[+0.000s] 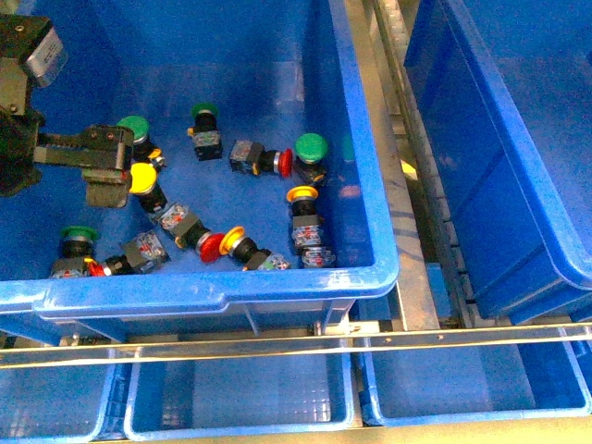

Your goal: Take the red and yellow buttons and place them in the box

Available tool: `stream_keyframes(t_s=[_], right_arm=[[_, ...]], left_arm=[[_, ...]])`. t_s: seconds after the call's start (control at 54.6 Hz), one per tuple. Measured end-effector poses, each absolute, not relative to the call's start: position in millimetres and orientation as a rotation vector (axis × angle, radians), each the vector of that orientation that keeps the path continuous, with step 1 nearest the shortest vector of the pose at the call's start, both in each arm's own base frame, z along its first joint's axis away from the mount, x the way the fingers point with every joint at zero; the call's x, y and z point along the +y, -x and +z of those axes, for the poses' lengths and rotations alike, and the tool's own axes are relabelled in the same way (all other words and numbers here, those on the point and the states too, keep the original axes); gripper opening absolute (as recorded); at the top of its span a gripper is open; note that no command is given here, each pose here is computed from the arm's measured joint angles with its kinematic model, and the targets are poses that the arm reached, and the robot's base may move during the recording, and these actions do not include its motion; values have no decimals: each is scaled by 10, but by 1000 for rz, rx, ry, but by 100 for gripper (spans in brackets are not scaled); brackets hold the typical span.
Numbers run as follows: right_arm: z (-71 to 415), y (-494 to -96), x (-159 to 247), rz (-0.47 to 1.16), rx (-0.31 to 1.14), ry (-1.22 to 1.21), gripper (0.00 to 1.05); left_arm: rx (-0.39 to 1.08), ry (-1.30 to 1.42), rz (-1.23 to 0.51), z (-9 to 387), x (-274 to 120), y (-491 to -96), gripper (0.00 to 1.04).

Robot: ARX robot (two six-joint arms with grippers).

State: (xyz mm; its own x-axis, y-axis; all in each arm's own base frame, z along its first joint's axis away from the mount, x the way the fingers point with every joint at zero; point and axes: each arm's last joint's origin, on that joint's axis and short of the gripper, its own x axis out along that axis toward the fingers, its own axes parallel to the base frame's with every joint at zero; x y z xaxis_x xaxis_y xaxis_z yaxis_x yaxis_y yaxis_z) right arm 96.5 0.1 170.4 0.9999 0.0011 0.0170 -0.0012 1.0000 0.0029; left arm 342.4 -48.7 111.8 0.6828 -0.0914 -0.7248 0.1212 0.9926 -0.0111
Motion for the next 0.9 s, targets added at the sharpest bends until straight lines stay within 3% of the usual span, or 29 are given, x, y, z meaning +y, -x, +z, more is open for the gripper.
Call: stream_keyframes(t_s=[0.439,0.897], right_arm=[[1704,-965,1,1,-17,-3,99],[1704,-965,1,1,-17,-3,99]], left_arm=[[844,-83,-204,765,-532,-3894,97],[867,-99,-222,610,-541,-3982,97]])
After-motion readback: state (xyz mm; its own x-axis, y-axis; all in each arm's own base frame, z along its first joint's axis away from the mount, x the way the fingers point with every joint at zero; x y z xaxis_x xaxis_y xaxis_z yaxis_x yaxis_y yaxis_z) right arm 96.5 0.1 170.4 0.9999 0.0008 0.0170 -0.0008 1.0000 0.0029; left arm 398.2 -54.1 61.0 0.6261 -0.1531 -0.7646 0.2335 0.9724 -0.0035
